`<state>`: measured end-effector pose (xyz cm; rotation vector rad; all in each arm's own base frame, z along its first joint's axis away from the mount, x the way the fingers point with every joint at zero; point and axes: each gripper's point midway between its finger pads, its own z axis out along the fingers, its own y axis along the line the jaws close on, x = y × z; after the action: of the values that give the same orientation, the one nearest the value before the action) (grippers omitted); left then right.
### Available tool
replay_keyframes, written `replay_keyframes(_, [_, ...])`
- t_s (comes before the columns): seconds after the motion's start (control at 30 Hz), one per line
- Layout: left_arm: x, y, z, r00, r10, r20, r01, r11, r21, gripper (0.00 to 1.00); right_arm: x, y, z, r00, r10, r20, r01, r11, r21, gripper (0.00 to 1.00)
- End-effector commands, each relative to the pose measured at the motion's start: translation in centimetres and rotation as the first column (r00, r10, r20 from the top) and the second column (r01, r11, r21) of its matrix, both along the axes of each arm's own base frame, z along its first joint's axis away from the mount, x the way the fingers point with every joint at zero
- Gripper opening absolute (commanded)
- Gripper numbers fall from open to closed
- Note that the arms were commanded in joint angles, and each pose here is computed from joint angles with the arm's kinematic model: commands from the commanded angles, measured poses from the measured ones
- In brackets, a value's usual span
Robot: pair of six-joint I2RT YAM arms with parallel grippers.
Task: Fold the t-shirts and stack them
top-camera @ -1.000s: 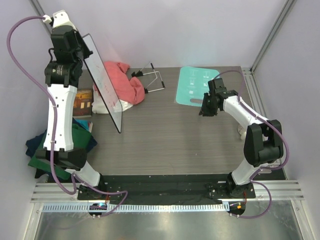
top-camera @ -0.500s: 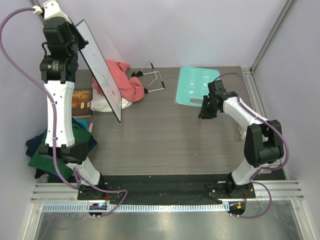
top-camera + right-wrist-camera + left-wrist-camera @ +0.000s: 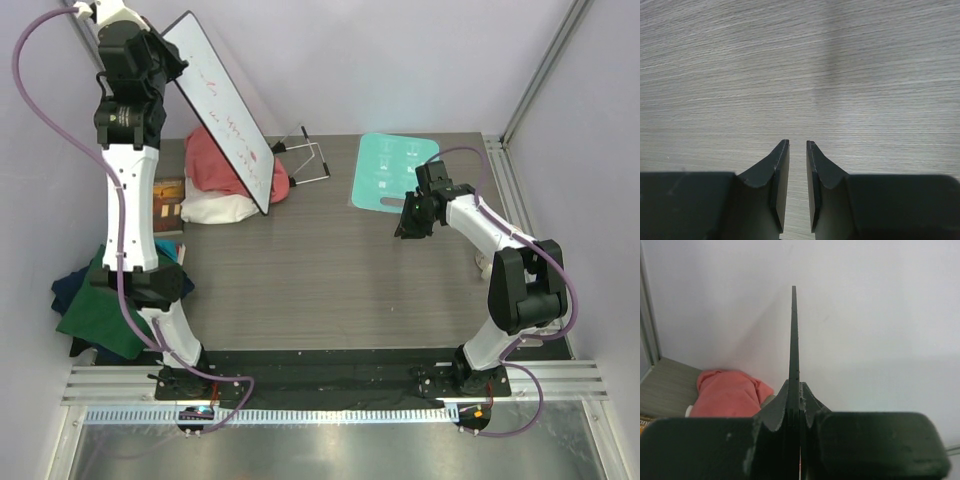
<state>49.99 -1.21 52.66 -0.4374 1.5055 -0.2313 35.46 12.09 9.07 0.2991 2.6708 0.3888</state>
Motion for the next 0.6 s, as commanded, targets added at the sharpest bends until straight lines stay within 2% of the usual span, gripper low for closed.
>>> replay_keyframes(0.0, [-2.3,-0.2,10.3,0.937,-0.007,0.350,0.034,0.997,-0.073,0.00,0.5,0.4,0.8,0.999,0.003,0.033,-0.003,1.000,0.024,0.26])
replay_keyframes(0.23, [1.7,-0.4,7.4,0.949,-0.008,0.314,0.035,0.996,-0.083,0.00,0.4,0.3,0.6,1.000,-0.003,0.024,0.003,1.000,0.024,0.26])
replay_keyframes(0.37, [5.4,-0.7,3.6,0.968,-0.011,0.251,0.039,0.994,-0.104,0.00,0.7,0.2,0.2,1.000,0.000,0.013,0.000,1.000,0.008,0.26])
replay_keyframes(0.57, [6.3,-0.9,3.1,0.967,0.000,0.256,0.026,0.995,-0.095,0.00,0.9,0.5,-0.4,1.000,-0.006,-0.015,0.006,1.000,0.022,0.26])
